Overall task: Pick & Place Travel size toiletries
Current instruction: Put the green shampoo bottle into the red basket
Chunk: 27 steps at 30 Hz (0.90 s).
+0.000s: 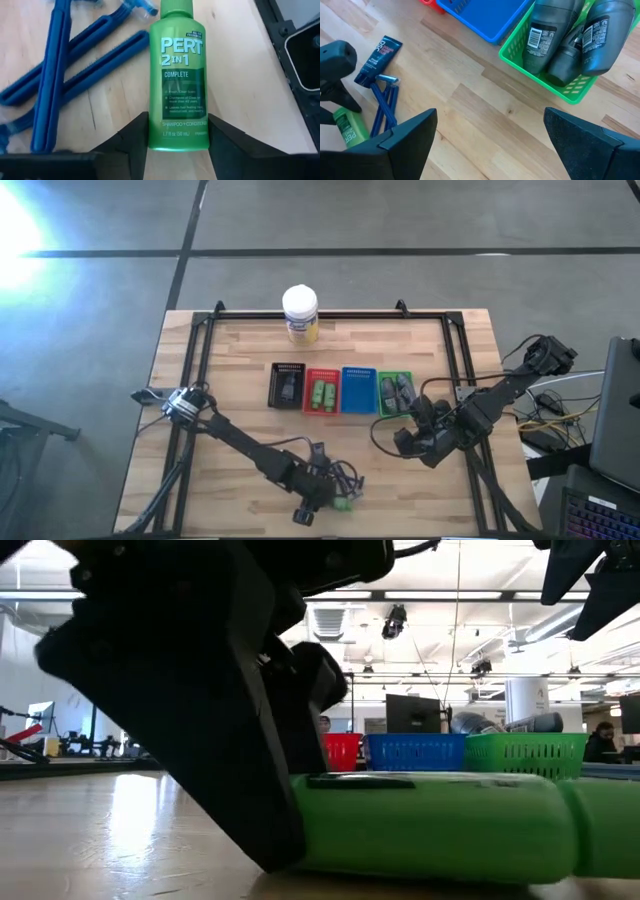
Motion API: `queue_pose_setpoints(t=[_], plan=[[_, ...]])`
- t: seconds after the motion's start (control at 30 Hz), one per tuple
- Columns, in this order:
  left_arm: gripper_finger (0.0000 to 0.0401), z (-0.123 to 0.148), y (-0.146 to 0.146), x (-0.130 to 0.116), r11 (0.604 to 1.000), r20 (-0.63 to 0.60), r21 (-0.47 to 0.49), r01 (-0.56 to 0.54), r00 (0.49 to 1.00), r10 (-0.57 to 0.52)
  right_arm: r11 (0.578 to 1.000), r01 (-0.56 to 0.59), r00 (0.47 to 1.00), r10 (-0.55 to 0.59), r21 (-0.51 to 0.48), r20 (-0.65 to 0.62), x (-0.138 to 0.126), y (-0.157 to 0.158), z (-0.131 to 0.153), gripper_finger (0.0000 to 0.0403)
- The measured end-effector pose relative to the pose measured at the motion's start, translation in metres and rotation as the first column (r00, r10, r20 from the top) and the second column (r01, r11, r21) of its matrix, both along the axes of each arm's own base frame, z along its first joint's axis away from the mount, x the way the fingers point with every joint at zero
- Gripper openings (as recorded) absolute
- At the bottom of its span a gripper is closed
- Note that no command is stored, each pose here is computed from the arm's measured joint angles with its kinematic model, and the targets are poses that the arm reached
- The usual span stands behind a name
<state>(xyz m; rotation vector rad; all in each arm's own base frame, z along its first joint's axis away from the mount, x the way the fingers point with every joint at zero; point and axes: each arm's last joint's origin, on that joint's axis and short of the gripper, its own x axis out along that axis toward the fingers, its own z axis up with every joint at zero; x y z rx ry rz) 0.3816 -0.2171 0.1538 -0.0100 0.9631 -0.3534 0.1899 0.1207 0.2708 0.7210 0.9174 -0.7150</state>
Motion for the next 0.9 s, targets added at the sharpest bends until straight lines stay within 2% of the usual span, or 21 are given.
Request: queue_pose_setpoints(t=[0.1, 0.2, 0.27, 0.33, 0.37, 0.4, 0.43, 0.5, 0.57, 0.6, 0.63, 0.7, 0.9], plan=[[0.0169, 0.014, 0.002, -0.004, 0.999, -0.013, -0.001, -0.049, 0.999, 0.049, 1.0, 0.0, 1.0, 0.0, 0.001, 0.0, 0.0, 0.0, 0.0, 0.0364], [0.0169, 0.043, 0.008, -0.015, 0.987, 0.011, 0.031, -0.155, 0.988, 0.154, 1.0, 0.0, 1.0, 0.0, 0.0, 0.0, 0.0, 0.0, 0.0, 0.0364], [0.0169, 0.061, 0.015, -0.023, 0.965, 0.029, 0.039, -0.258, 0.966, 0.257, 1.0, 0.0, 1.0, 0.0, 0.0, -0.001, 0.0, 0.0, 0.0, 0.0364], [0.0169, 0.073, 0.027, -0.032, 0.915, 0.039, 0.044, -0.402, 0.916, 0.4, 1.0, 0.001, 1.0, -0.001, -0.001, -0.002, 0.0, 0.0, 0.0, 0.0364], [0.0169, 0.079, 0.034, -0.036, 0.872, 0.05, 0.028, -0.489, 0.872, 0.488, 1.0, 0.005, 1.0, -0.005, 0.001, -0.001, 0.0, 0.0, 0.0, 0.0364], [0.0169, 0.085, 0.044, -0.039, 0.799, 0.064, -0.006, -0.602, 0.797, 0.601, 1.0, 0.011, 1.0, -0.011, 0.002, -0.001, 0.0, 0.0, 0.0, 0.0364], [0.0169, 0.091, 0.054, -0.043, 0.703, 0.068, -0.058, -0.709, 0.7, 0.711, 1.0, 0.018, 1.0, -0.018, -0.003, 0.002, -0.001, -0.001, 0.0, 0.0364], [0.0169, 0.097, 0.075, -0.05, 0.47, 0.031, -0.19, -0.862, 0.473, 0.88, 0.999, 0.036, 0.999, -0.036, -0.014, 0.019, 0.0, -0.001, 0.0, 0.0364], [0.0169, 0.097, 0.094, -0.057, 0.256, -0.016, -0.303, -0.918, 0.274, 0.962, 0.998, 0.052, 0.998, -0.051, -0.023, 0.032, 0.0, -0.002, 0.0, 0.0364], [0.0169, 0.096, 0.103, -0.06, 0.184, -0.02, -0.335, -0.924, 0.202, 0.979, 0.998, 0.056, 0.998, -0.055, -0.025, 0.034, 0.0, -0.002, 0.0, 0.0364], [0.0169, 0.093, 0.11, -0.062, 0.134, -0.019, -0.361, -0.923, 0.151, 0.988, 0.998, 0.058, 0.998, -0.057, -0.025, 0.036, 0.0, -0.002, 0.0, 0.0364], [0.0169, 0.088, 0.124, -0.064, 0.081, -0.034, -0.394, -0.916, 0.103, 0.994, 0.998, 0.058, 0.998, -0.057, -0.025, 0.036, 0.0, -0.002, 0.0, 0.0364], [0.0168, 0.063, 0.155, -0.059, 0.029, -0.096, -0.395, -0.918, 0.072, 0.993, 0.998, 0.06, 0.997, -0.059, -0.031, 0.042, 0.0, -0.002, 0.001, 0.0364]])
